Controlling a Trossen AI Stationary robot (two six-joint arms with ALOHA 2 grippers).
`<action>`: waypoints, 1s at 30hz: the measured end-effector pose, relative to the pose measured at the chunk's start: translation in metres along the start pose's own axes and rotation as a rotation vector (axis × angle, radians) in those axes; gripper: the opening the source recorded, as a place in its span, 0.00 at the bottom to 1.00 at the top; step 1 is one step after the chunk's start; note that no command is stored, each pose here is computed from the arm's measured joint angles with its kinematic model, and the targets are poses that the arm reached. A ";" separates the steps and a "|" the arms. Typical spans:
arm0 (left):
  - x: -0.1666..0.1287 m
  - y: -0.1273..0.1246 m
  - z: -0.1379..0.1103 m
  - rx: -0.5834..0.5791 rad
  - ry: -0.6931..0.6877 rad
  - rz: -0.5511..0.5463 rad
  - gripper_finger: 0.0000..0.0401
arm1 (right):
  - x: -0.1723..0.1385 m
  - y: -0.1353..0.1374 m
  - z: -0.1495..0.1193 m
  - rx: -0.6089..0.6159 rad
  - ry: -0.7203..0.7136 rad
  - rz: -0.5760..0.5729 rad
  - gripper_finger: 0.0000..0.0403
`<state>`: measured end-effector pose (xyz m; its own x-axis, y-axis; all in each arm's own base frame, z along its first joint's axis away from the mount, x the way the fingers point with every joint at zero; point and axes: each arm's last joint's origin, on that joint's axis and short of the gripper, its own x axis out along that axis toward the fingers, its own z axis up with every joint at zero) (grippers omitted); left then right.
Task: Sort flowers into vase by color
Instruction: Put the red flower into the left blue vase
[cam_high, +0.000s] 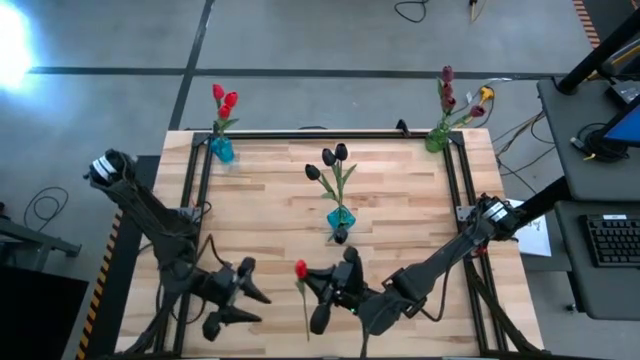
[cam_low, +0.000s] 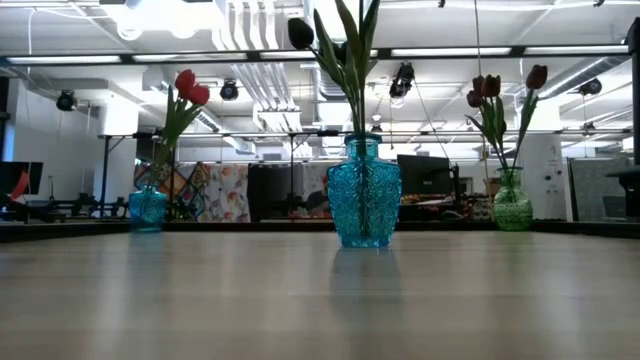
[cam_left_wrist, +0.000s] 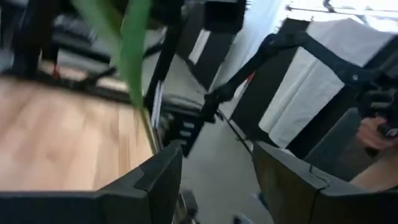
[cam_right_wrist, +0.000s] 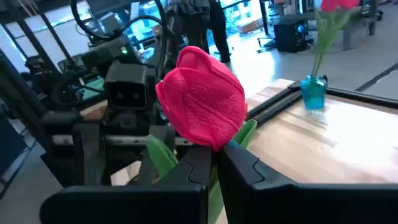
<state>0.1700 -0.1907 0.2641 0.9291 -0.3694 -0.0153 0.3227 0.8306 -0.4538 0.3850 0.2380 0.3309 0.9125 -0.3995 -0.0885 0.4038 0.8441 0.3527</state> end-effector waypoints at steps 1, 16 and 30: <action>0.006 0.001 0.004 0.033 -0.013 0.000 0.46 | 0.001 0.001 0.004 -0.002 -0.006 0.003 0.03; 0.068 0.001 0.048 0.184 -0.101 0.236 0.46 | 0.001 0.017 0.046 -0.118 -0.019 0.180 0.03; 0.070 -0.019 0.089 0.132 -0.014 0.347 0.05 | 0.000 0.016 0.038 -0.202 -0.007 0.178 0.03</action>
<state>0.2452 -0.1957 0.3511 0.9894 -0.0514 -0.1360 0.0076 0.9524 -0.3048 0.3889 0.2376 0.3718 0.9701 -0.2404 -0.0347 0.2428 0.9553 0.1689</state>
